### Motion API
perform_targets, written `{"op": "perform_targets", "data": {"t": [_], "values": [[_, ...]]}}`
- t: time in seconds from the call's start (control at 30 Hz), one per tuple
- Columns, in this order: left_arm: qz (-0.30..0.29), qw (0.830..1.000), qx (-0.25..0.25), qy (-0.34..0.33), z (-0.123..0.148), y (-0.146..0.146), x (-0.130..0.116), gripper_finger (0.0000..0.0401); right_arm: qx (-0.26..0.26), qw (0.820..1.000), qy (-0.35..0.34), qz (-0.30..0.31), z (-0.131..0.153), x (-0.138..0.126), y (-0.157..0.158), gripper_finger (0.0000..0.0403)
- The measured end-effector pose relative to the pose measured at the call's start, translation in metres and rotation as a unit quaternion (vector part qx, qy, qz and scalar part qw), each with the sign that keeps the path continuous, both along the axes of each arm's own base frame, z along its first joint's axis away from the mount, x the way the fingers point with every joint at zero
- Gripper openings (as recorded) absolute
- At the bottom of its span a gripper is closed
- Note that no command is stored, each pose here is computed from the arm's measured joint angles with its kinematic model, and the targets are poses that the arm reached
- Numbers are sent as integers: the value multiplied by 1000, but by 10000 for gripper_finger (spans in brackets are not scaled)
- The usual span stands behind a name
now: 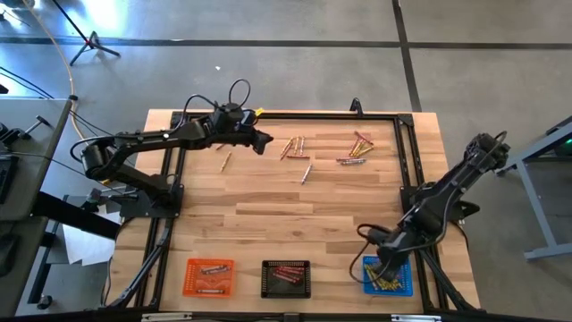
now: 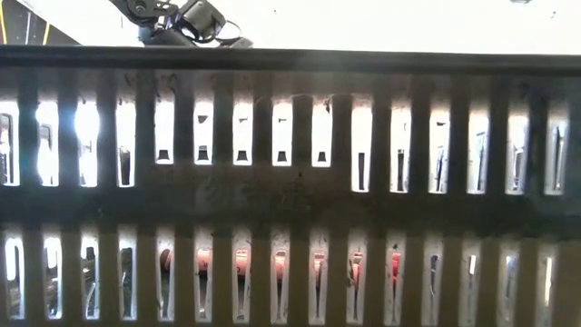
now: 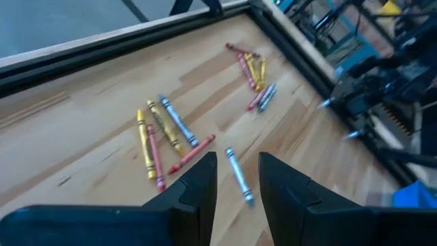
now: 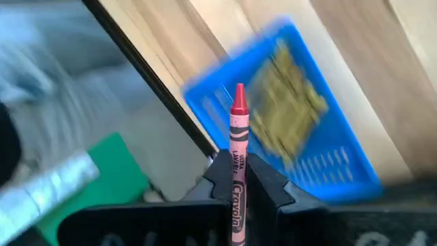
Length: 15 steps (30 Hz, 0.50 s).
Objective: Sort crayons
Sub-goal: Put the red crayon into the black bin
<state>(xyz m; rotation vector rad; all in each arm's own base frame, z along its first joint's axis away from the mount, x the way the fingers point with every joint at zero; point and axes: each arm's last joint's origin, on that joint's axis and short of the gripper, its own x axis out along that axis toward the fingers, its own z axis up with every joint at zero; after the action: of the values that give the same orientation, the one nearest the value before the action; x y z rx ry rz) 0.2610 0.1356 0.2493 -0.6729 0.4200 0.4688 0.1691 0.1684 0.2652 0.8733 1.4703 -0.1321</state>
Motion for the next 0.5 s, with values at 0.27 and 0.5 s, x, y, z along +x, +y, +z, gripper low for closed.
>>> {"op": "perform_targets", "data": {"t": [0.27,0.5], "values": [[-10,1000,-11,-5,0,-9,4,94,-30,981,-188,47,1,22,20,5],[-31,1000,2,0,0,-15,7,94,-25,957,-259,131,-23,52,45,12]]}}
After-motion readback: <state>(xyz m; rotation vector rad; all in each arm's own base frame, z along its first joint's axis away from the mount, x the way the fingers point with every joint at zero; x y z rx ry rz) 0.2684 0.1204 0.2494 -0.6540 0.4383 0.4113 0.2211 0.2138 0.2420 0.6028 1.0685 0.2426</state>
